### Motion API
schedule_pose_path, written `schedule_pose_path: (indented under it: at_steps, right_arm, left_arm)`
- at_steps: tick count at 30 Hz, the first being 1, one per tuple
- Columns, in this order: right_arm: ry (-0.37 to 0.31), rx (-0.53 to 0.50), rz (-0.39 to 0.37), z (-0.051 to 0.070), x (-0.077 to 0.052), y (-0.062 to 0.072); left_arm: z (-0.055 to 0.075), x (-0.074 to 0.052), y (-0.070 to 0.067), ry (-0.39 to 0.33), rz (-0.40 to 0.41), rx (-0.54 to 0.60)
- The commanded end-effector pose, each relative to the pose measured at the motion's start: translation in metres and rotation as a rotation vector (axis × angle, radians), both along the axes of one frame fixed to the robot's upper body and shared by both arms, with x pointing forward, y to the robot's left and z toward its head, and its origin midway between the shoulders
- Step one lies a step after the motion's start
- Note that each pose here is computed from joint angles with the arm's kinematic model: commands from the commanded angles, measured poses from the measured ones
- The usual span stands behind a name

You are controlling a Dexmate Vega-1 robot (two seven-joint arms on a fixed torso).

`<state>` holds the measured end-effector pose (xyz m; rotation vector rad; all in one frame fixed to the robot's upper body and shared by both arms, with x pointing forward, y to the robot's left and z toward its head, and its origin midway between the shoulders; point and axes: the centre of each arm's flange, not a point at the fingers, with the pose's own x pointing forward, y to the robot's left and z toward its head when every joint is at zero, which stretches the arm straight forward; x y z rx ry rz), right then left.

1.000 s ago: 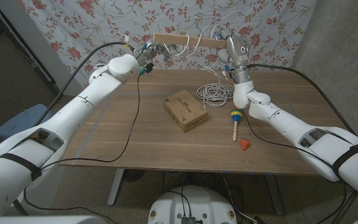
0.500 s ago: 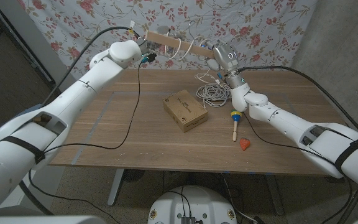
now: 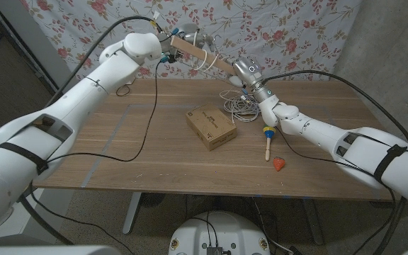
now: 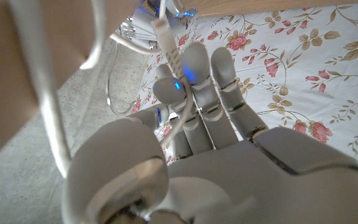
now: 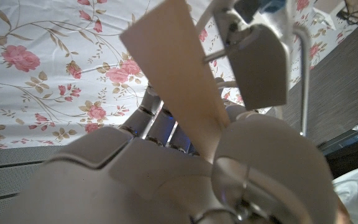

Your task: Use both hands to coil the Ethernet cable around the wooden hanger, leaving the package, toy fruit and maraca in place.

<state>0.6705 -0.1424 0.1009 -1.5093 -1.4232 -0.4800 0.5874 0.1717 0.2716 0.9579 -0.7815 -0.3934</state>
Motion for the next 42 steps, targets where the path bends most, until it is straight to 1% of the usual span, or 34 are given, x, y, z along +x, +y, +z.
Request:
schedule_pose_path:
  at_steps: [1,3,5,7,9,11,15,18,19,21,24,27,29,34,35,36,37,38,40,42]
  right_arm:
    - [0.036,-0.022,-0.128,-0.013,0.028,0.000]
    - [0.038,-0.002,-0.147,-0.014,0.029,0.001]
    - [0.039,0.006,-0.155,-0.014,0.030,0.001]
    - [0.041,0.005,-0.164,-0.013,0.031,0.002]
    - [0.048,0.007,-0.174,-0.013,0.032,0.002]
    - [0.060,0.008,-0.182,-0.013,0.033,0.002]
    - [0.067,0.005,-0.188,-0.014,0.034,0.002]
    - [0.066,0.009,-0.187,-0.014,0.034,0.001]
    - [0.065,0.008,-0.189,-0.014,0.034,0.001]
    - [0.061,0.006,-0.192,-0.013,0.034,0.001]
    - [0.056,0.003,-0.197,-0.013,0.034,0.000]
    - [0.049,0.001,-0.202,-0.013,0.034,0.000]
    - [0.046,0.004,-0.208,-0.013,0.034,0.000]
    - [0.042,0.012,-0.213,-0.014,0.034,-0.002]
    - [0.042,0.014,-0.213,-0.014,0.034,-0.002]
    - [0.038,0.015,-0.209,-0.013,0.033,-0.002]
    - [0.035,0.016,-0.208,-0.013,0.033,-0.002]
    - [0.034,0.016,-0.208,-0.013,0.033,-0.002]
    - [0.027,0.017,-0.201,-0.012,0.032,-0.003]
    - [0.020,0.018,-0.198,-0.011,0.031,-0.003]
  left_arm:
    - [0.029,-0.022,-0.001,-0.053,0.040,0.101]
    - [0.035,-0.026,0.001,-0.073,0.053,0.108]
    - [0.041,-0.031,0.001,-0.118,0.092,0.134]
    - [0.048,-0.037,-0.002,-0.164,0.127,0.171]
    - [0.054,-0.043,-0.007,-0.210,0.139,0.202]
    - [0.059,-0.052,-0.013,-0.275,0.148,0.224]
    - [0.065,-0.067,-0.024,-0.368,0.141,0.232]
    - [0.068,-0.076,-0.032,-0.394,0.128,0.255]
    - [0.069,-0.078,-0.034,-0.393,0.123,0.262]
    - [0.070,-0.081,-0.039,-0.359,0.088,0.248]
    - [0.072,-0.082,-0.044,-0.264,-0.003,0.206]
    - [0.074,-0.088,-0.051,-0.213,-0.041,0.221]
    - [0.076,-0.094,-0.056,-0.199,-0.044,0.257]
    - [0.081,-0.105,-0.067,-0.164,-0.087,0.361]
    - [0.083,-0.107,-0.070,-0.159,-0.092,0.400]
    - [0.085,-0.112,-0.074,-0.163,-0.106,0.459]
    - [0.086,-0.115,-0.077,-0.163,-0.114,0.493]
    - [0.086,-0.115,-0.077,-0.162,-0.115,0.495]
    - [0.087,-0.122,-0.081,-0.176,-0.121,0.536]
    - [0.087,-0.127,-0.083,-0.201,-0.114,0.542]
